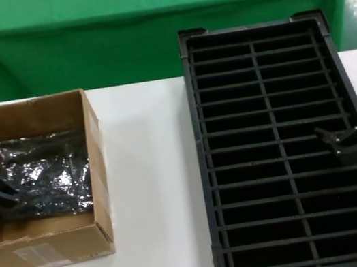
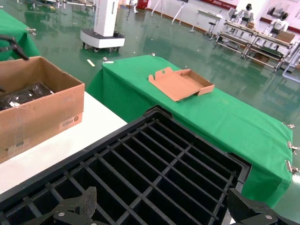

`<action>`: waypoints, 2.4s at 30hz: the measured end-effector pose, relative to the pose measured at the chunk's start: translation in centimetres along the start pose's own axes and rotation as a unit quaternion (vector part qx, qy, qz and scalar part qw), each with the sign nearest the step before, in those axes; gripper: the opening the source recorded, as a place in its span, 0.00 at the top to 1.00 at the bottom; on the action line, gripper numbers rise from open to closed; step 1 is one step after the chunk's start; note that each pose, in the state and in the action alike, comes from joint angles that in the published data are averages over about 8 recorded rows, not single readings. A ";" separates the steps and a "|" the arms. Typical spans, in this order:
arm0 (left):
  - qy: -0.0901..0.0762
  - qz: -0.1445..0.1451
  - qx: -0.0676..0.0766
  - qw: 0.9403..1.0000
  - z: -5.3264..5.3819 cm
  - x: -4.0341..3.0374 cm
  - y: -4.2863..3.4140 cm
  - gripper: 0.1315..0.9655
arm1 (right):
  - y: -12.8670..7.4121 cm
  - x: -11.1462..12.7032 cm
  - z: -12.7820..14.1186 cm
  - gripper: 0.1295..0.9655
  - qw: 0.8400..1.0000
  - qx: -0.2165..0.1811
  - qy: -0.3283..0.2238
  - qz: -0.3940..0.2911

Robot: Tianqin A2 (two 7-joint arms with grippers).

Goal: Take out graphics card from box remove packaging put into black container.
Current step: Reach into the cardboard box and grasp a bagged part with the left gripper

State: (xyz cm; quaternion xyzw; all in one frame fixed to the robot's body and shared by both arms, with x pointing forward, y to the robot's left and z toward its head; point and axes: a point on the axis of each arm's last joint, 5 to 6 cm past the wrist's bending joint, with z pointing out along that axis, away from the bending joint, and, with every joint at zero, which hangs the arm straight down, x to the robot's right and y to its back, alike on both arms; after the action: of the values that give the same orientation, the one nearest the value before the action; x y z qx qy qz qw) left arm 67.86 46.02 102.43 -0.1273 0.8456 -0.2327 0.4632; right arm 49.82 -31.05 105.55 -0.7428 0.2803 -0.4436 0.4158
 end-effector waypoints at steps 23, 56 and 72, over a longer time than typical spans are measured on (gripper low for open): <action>0.055 0.082 -0.059 0.993 4.7 0.62 -1.05 0.00 | 0.0 0.0 0.0 0.00 1.000 0.000 0.000 0.000; 0.023 0.132 -0.117 0.984 6.4 1.76 -1.44 0.00 | 0.0 0.0 0.0 0.00 1.000 0.000 0.000 0.000; 0.014 0.125 -0.121 0.985 7.3 2.67 -1.79 0.00 | 0.0 0.0 0.0 0.00 1.000 0.000 0.000 0.000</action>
State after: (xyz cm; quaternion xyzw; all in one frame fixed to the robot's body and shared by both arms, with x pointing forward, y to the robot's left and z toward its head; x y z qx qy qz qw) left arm 72.57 41.32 98.04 -0.0719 0.8831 -0.0707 0.4583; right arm 49.82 -31.05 105.55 -0.7428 0.2803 -0.4436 0.4158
